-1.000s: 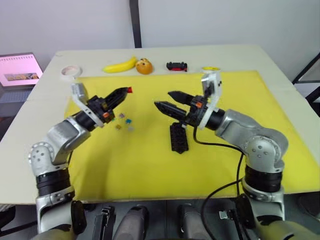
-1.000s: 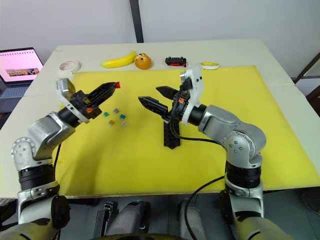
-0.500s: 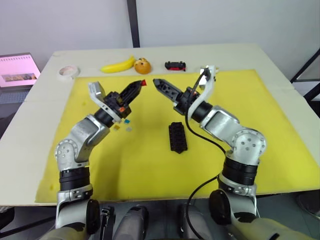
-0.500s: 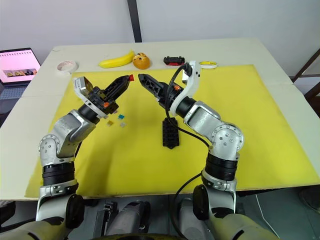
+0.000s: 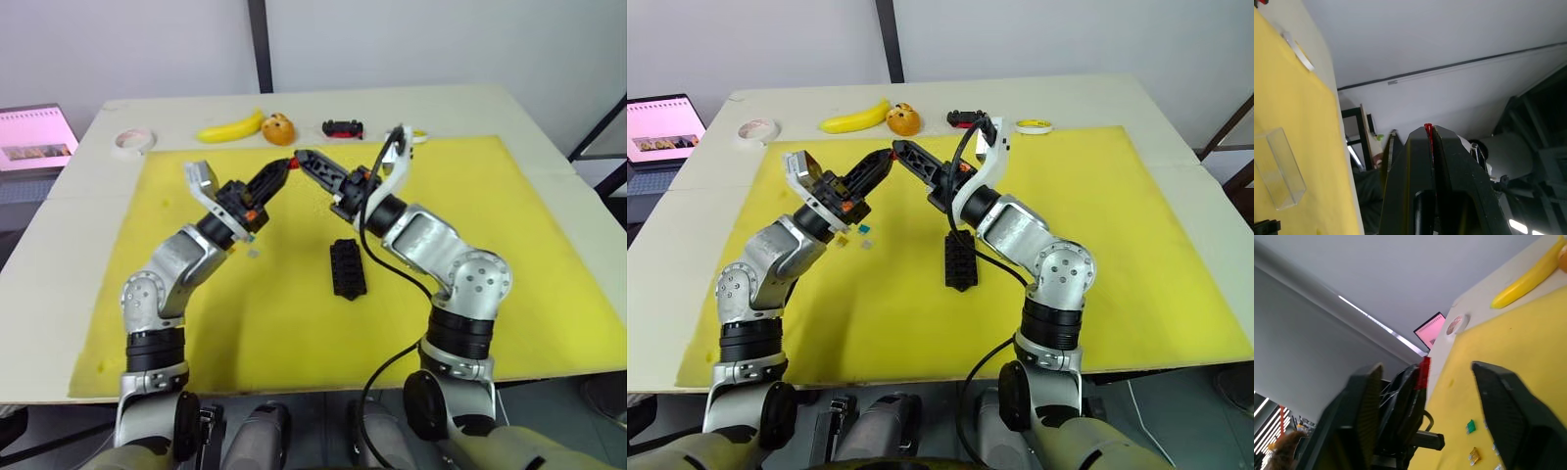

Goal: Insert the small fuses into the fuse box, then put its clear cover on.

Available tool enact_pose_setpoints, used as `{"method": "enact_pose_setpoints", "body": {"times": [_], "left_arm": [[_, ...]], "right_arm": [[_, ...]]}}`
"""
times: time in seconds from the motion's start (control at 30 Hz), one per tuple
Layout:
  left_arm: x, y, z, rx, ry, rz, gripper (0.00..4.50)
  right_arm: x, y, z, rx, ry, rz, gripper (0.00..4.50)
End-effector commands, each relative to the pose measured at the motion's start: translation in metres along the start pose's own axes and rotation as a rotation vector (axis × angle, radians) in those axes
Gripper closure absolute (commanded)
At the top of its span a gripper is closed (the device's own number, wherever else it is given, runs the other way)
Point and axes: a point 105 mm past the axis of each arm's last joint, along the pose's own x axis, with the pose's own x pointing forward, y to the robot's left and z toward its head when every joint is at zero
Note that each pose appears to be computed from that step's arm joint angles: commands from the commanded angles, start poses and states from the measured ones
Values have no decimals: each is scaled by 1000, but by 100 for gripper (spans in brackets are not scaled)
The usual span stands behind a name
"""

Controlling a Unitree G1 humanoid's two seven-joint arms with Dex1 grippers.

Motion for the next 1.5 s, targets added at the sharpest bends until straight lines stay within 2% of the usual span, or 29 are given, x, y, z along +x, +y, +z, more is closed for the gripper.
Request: {"method": "enact_pose_setpoints", "body": {"times": [0.03,0.33,0.37,0.43,0.7,1.37,1.47,1.5], "left_arm": [[6,-17,0,28,4,-63,450],[8,-19,-2,24,4,-62,450],[8,-19,-2,24,3,-61,450],[8,-19,-4,24,7,-60,450],[7,-17,-3,25,4,-48,450],[6,-16,0,-3,-12,-50,450],[5,-16,0,-3,-12,-51,450],[5,-16,0,-3,-10,-51,450]], "right_arm": [[3,17,4,-14,-10,64,135],[3,17,4,-9,-11,66,135],[3,17,3,-9,-10,65,184],[2,17,3,-10,-9,65,252],[2,23,6,-26,-24,93,252],[0,19,8,-15,-28,65,252],[-1,19,10,-5,-43,66,331],[-1,19,11,-1,-46,68,373]]}}
